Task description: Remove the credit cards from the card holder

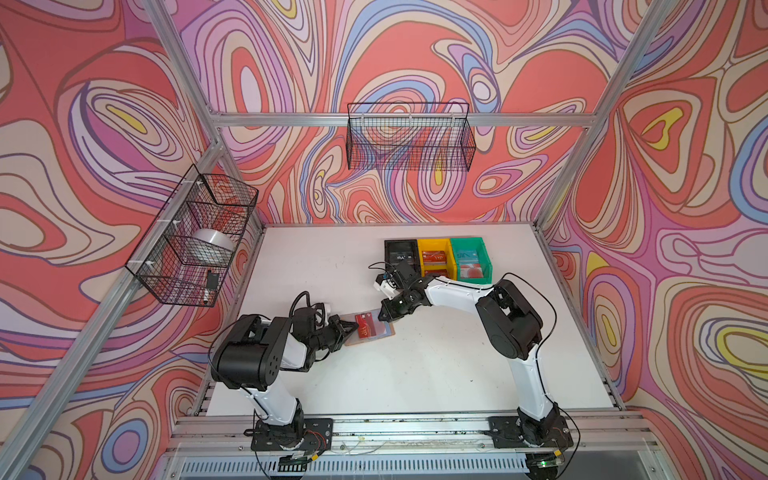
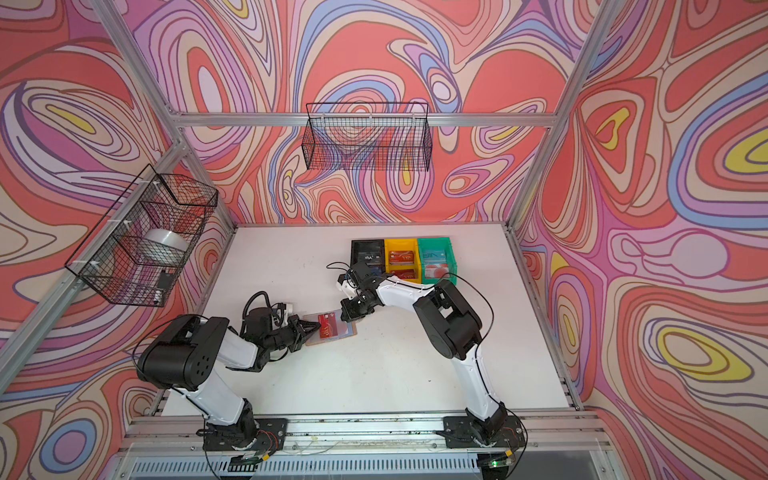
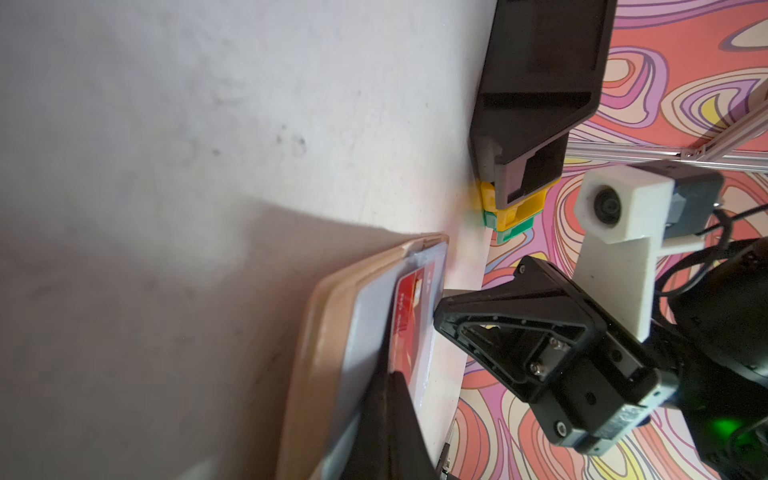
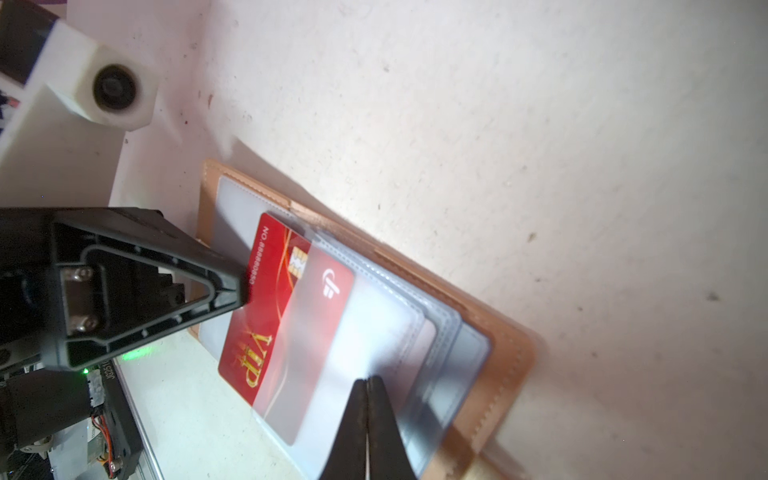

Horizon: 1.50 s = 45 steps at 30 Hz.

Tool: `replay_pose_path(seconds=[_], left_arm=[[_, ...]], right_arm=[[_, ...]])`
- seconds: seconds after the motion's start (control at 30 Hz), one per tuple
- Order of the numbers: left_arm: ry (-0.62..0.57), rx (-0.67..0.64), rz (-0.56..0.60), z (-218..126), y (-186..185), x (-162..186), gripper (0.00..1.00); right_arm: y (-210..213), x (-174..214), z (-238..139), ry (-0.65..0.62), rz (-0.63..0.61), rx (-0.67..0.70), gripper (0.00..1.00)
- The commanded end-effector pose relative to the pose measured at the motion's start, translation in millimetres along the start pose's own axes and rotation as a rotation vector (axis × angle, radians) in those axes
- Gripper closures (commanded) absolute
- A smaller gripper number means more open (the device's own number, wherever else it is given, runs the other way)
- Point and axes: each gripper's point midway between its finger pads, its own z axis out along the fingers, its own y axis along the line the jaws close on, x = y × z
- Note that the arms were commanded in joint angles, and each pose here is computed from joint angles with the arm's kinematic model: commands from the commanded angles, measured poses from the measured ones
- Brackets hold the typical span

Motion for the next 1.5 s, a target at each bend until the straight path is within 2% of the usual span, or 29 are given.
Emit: replay_pose_path(seconds=[0.0, 0.13, 0.37, 0.57, 0.8, 0.93, 1.47], left_arm=[[-0.002, -0.05, -0.012, -6.8, 10.4, 4.2, 1.0], [-0.015, -0.048, 0.02, -15.3, -1.4, 3.4, 1.0], [-0.025, -0.071, 0.094, -32.8, -30.5, 2.1, 1.0], [-0.079, -0.137, 0.162, -56.6, -45.6, 2.2, 1.0], [-0.108, -0.032, 0.169, -58.4, -63.5, 2.0, 1.0], [-0.114, 0.013, 0.158, -53.9, -66.2, -0.5, 1.0], [-0.138, 0.112, 0.136, -50.5, -72.3, -2.9, 1.0]], right_arm=[[-13.7, 29.1, 15.6, 0.092, 0.048, 0.028, 0.93], [1.8, 17.7, 1.5, 0.052, 0.052, -0.01, 0.85], [42.2, -13.1, -41.9, -0.055, 0.014, -0.084, 0.81], [66.9, -15.4, -58.8, -0.059, -0.006, -0.181, 0.74], [78.7, -8.1, -49.3, -0.004, 0.002, -0.302, 0.69], [86.1, -8.0, -45.3, -0.013, 0.016, -0.382, 0.66], [69.7, 2.4, -23.8, 0.011, 0.05, -0.363, 0.63]])
